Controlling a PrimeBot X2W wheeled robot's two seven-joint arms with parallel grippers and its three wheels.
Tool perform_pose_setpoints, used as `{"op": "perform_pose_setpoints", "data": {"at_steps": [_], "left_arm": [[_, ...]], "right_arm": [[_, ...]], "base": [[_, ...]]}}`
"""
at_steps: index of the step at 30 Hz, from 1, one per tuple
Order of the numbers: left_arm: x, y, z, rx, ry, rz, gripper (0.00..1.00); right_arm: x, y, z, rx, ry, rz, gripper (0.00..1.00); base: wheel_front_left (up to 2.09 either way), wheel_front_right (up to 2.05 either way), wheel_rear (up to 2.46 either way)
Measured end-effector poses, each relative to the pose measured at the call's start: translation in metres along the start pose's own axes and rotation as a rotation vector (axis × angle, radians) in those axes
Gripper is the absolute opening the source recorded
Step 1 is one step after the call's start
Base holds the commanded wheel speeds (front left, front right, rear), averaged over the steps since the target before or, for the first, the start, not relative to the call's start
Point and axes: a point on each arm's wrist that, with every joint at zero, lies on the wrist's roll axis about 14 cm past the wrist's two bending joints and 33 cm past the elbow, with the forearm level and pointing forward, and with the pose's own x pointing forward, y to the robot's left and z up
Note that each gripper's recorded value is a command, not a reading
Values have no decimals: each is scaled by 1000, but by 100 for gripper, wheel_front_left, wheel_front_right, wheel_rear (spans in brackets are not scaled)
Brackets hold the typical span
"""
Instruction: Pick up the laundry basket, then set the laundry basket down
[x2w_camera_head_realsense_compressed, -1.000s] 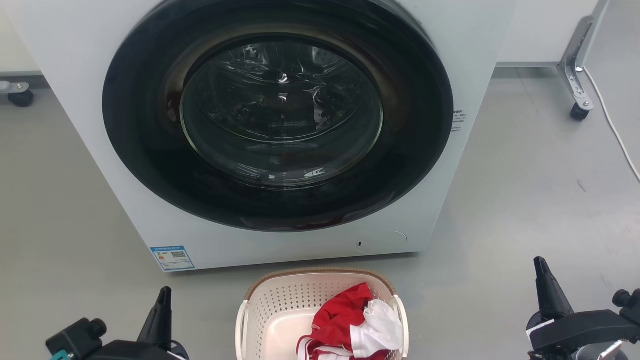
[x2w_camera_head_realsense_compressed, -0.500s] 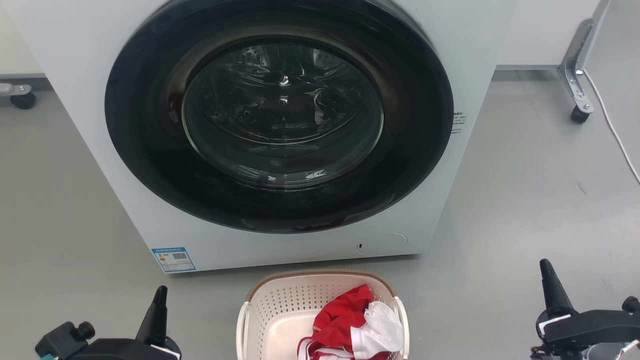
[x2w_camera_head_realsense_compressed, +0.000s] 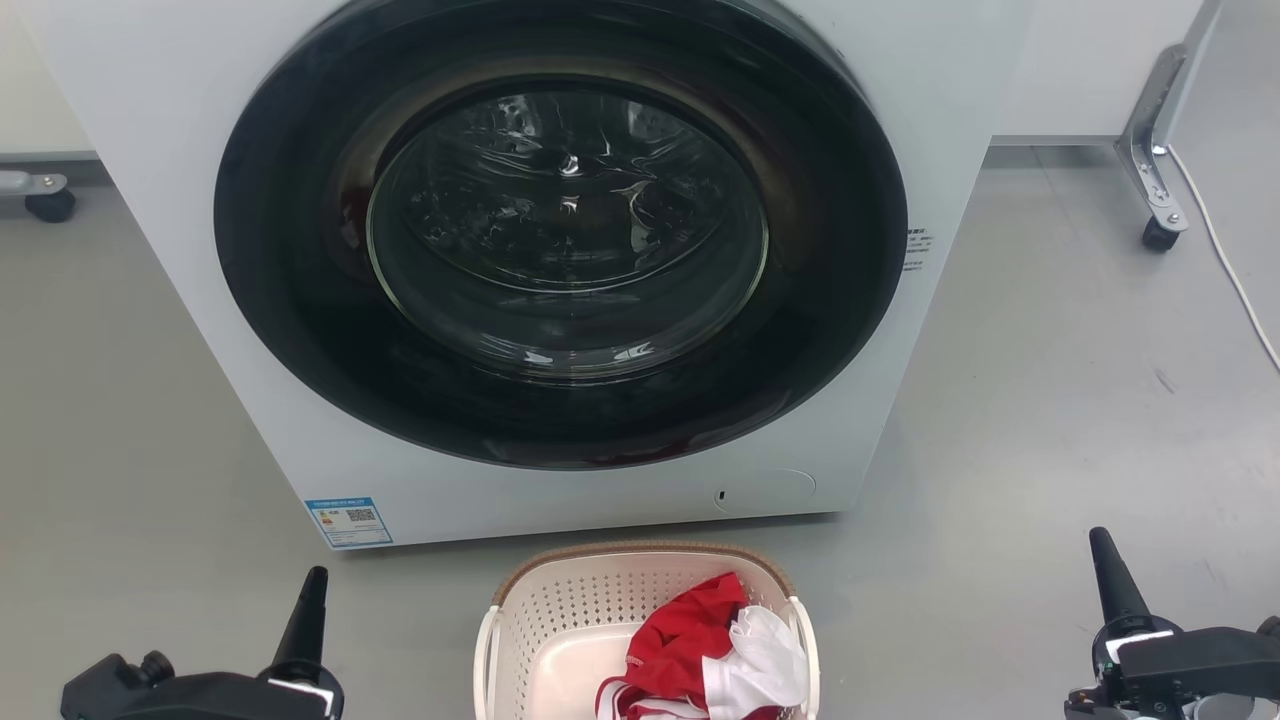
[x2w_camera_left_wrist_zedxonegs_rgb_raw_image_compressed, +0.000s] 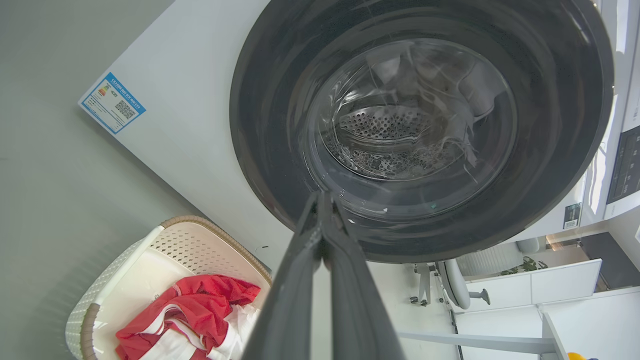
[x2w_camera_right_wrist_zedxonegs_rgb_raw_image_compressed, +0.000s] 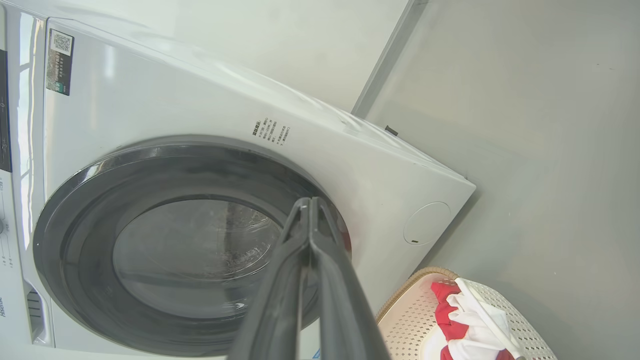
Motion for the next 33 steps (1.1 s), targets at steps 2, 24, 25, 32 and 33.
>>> {"op": "perform_pose_setpoints", "data": {"at_steps": [2, 24, 25, 32, 33], "left_arm": [[1, -2, 1, -27, -3, -11, 0], [4, -5, 14, -350, -49, -66, 0], [5, -6, 15, -368, -54, -72, 0], [6, -8, 17, -420, -60, -83, 0], [6, -8, 17, -421, -59, -83, 0]], "right_arm": [[0, 0, 0, 29, 0, 1, 0], [-1, -3, 7, 364, -39, 31, 0], [-1, -4, 7, 380, -39, 31, 0], [-1, -4, 9, 429, -49, 41, 0], [-1, -4, 9, 429, -49, 41, 0]], "base": [[0, 0, 0], [0, 0, 0], [0, 0, 0], [0, 0, 0], [0, 0, 0]]}}
